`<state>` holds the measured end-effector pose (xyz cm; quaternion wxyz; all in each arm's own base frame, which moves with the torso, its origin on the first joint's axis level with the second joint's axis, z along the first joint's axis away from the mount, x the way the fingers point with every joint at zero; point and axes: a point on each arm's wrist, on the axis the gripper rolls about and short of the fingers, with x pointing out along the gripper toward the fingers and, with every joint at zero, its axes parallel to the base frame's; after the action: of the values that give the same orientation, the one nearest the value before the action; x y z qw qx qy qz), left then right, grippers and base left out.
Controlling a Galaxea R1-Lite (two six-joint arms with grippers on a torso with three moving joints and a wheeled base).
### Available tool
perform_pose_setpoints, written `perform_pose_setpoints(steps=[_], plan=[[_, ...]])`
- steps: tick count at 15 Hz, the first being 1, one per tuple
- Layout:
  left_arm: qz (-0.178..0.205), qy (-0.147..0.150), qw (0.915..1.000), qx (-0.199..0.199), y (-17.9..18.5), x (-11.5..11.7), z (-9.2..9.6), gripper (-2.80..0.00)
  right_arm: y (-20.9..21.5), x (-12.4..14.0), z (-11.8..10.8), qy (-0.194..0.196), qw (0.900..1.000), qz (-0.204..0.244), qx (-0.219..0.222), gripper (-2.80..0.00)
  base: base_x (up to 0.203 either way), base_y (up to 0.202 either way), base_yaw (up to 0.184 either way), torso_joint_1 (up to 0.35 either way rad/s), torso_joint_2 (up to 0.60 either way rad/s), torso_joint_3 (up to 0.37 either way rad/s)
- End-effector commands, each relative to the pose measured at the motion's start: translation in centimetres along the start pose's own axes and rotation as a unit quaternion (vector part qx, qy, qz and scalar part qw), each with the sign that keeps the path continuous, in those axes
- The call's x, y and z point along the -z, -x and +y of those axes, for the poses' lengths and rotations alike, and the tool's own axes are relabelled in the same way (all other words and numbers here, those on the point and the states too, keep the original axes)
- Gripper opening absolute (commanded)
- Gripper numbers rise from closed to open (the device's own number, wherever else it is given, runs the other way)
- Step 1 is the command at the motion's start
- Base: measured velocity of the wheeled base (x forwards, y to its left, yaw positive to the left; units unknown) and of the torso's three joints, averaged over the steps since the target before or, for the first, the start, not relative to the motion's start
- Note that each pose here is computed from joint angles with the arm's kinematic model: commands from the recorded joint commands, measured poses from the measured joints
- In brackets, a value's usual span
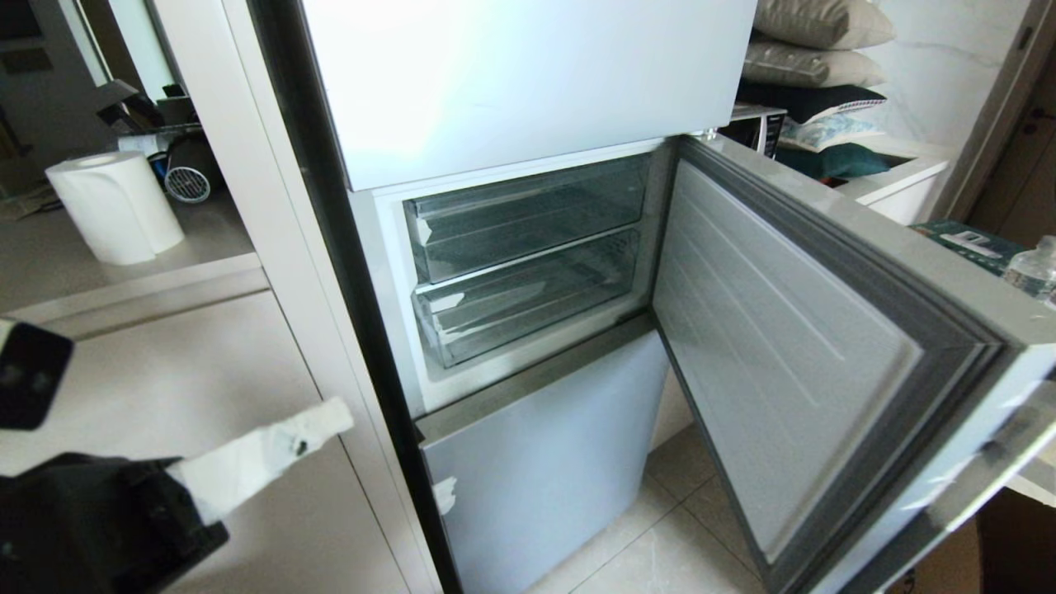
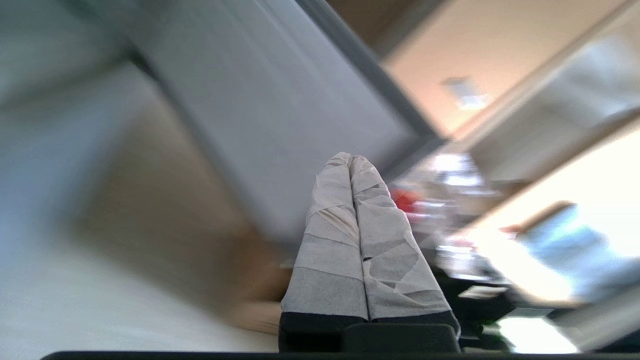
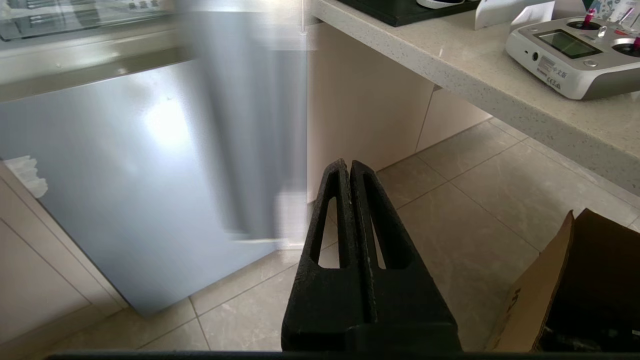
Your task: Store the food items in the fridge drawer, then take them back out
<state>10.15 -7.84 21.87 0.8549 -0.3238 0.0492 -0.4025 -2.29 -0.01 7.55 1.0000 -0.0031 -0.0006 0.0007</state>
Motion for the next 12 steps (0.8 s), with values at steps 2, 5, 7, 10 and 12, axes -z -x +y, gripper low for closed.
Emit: perform_pose_setpoints(steps=[2, 5, 7, 10, 12], plan=[[-0.040, -0.213, 0.9710, -0.101, 5.8, -3.1, -2.2, -2.80, 0.0, 0.0, 0.0, 0.000, 1.000, 0.000, 0.000, -2.80, 0.000, 0.000, 0.000, 0.000, 0.00, 0.000], [-0.072, -0.302, 0.9279, -0.206, 11.1, -3.2, -4.9, -2.80, 0.0, 0.0, 0.0, 0.000, 1.000, 0.000, 0.000, -2.80, 0.000, 0.000, 0.000, 0.000, 0.00, 0.000], [-0.104, -0.330, 0.8889, -0.300, 13.4, -1.6, -6.1, -2.80, 0.0, 0.0, 0.0, 0.000, 1.000, 0.000, 0.000, -2.80, 0.000, 0.000, 0.000, 0.000, 0.00, 0.000], [-0.069, -0.339, 0.8467, -0.405, 14.3, 2.6, -3.3, -2.80, 0.0, 0.0, 0.0, 0.000, 1.000, -0.001, 0.000, -2.80, 0.000, 0.000, 0.000, 0.000, 0.00, 0.000], [-0.014, -0.363, 0.8209, -0.440, 14.3, 4.4, -0.8, -2.80, 0.0, 0.0, 0.0, 0.000, 1.000, 0.000, 0.000, -2.80, 0.000, 0.000, 0.000, 0.000, 0.00, 0.000]])
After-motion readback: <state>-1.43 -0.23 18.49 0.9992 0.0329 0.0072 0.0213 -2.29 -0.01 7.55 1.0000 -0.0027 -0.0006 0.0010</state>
